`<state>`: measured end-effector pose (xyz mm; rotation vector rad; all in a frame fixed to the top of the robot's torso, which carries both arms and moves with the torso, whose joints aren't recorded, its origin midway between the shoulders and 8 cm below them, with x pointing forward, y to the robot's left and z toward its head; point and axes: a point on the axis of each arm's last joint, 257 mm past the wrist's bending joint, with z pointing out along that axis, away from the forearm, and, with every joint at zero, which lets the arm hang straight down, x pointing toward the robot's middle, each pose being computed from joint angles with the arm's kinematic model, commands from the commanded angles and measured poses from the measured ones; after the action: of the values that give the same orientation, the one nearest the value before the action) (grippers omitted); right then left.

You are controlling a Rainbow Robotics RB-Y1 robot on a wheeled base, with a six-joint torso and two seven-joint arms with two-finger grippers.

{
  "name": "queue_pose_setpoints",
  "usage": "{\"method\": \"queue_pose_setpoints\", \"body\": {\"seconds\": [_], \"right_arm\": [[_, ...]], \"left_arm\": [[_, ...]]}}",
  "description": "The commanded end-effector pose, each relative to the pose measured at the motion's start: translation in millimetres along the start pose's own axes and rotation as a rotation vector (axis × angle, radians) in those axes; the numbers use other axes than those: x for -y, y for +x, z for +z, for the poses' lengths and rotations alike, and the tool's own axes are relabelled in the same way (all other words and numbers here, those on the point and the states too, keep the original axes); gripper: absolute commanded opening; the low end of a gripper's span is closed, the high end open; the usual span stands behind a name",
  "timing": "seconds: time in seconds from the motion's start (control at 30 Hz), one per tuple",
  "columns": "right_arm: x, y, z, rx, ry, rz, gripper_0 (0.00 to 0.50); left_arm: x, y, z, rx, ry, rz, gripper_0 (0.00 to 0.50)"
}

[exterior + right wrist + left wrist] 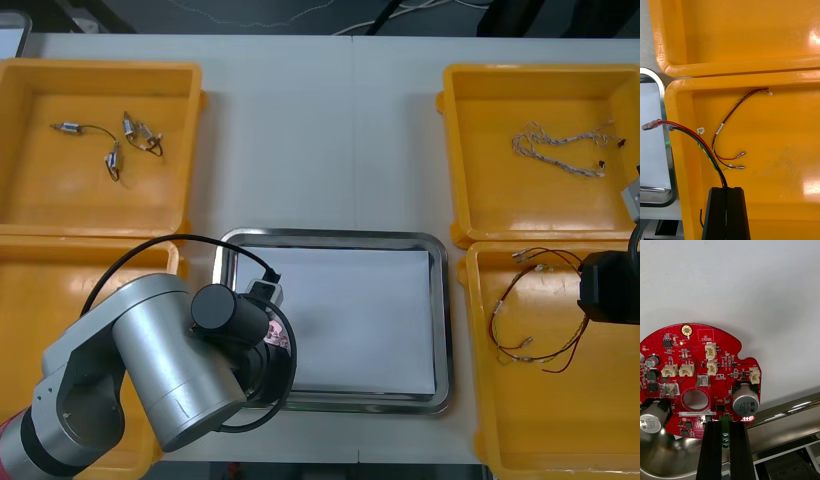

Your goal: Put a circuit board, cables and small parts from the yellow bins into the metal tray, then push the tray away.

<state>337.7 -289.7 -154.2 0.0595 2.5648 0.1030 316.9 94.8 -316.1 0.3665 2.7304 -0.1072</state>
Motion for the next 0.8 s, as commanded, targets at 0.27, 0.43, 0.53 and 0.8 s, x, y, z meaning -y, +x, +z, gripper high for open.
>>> {"method": "queue_pose_setpoints", "body": {"seconds": [0.27, 0.43, 0.53, 0.8], "right_arm": [[3.7, 4.0, -4.2, -0.001, 0.029, -0.004, 0.000], [3.7, 4.0, -4.2, -0.001, 0.029, -0.004, 0.000], [3.7, 4.0, -4.2, -0.001, 0.029, -0.004, 0.000], [3.7, 4.0, -4.2, -0.001, 0.029, -0.004, 0.000]], "left_arm": [[14.8, -12.5, -4.5, 0.036, 0.023, -0.082, 0.006], [16.6, -11.3, -4.4, 0.031, 0.029, -0.084, 0.162], [17.0, -11.2, -4.2, 0.032, 0.031, -0.088, 0.257], [18.7, -16.9, -7.5, 0.048, 0.041, -0.104, 0.454]]}}
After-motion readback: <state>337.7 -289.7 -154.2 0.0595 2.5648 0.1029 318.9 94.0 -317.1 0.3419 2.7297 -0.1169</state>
